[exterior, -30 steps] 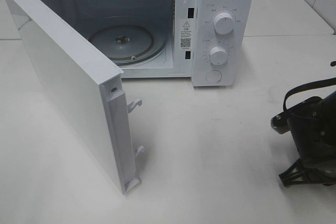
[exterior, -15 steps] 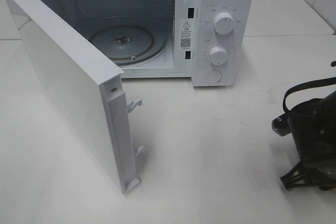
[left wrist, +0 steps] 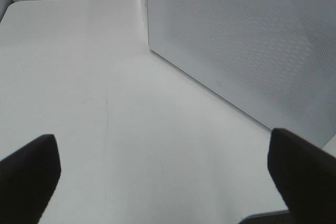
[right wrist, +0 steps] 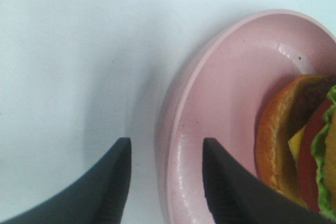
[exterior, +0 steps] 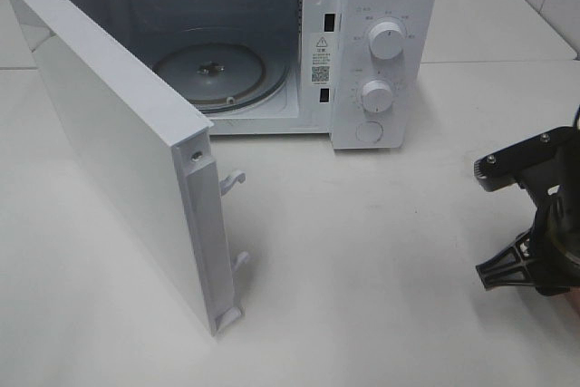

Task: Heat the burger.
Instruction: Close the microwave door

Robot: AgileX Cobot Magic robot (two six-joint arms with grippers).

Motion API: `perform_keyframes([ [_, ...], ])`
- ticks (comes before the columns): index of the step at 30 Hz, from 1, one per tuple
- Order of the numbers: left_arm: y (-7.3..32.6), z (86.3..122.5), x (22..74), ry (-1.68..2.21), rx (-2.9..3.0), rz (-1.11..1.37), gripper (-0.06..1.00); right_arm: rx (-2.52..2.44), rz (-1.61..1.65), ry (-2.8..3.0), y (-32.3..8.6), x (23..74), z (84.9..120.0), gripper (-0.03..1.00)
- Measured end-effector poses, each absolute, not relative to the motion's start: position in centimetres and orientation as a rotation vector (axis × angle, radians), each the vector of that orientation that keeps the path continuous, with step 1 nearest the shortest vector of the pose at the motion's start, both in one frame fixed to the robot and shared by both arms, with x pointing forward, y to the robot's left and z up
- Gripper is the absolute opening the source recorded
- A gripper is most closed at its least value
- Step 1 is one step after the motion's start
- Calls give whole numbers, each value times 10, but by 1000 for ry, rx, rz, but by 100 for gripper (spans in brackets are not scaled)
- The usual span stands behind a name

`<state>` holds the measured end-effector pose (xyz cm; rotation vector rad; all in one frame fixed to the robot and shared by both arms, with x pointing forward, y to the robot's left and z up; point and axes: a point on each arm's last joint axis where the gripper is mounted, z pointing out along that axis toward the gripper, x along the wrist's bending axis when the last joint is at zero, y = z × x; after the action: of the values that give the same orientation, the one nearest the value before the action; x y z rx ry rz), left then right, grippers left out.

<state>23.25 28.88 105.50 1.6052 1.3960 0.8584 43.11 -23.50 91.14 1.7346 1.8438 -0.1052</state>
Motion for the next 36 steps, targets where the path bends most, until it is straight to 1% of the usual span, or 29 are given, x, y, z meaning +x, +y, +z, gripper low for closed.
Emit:
perform_keyframes([
  [2,289,1055,233,1396,1605,858,99,1739,-69,1851,-234,430,916,46],
  [4,289,1055,233,1396,1605,858,99,1752,52,1896,-231,427,931,54],
  [7,289,1055,233,1396,1605,858,99,1750,76,1914,-230,425,934,57],
  [9,289,1055,233,1396,1605,858,99,1742,133,1965,-229,419,944,66],
  [10,289,1055,233,1396,1605,858,99,1742,133,1965,-229,419,944,66],
  [12,289,1055,233,1396,1605,858,99,1746,168,2009,-228,414,951,70],
  [15,289,1055,233,1396,1605,858,99,1739,175,2030,-228,412,952,71],
  [26,289,1055,233,1396,1605,858,99,1662,451,2245,-225,380,988,72],
  [28,289,1055,233,1396,1605,858,99,1621,522,2279,-228,369,998,72],
  [36,289,1055,233,1396,1605,858,99,1611,566,2293,-245,339,1018,72],
])
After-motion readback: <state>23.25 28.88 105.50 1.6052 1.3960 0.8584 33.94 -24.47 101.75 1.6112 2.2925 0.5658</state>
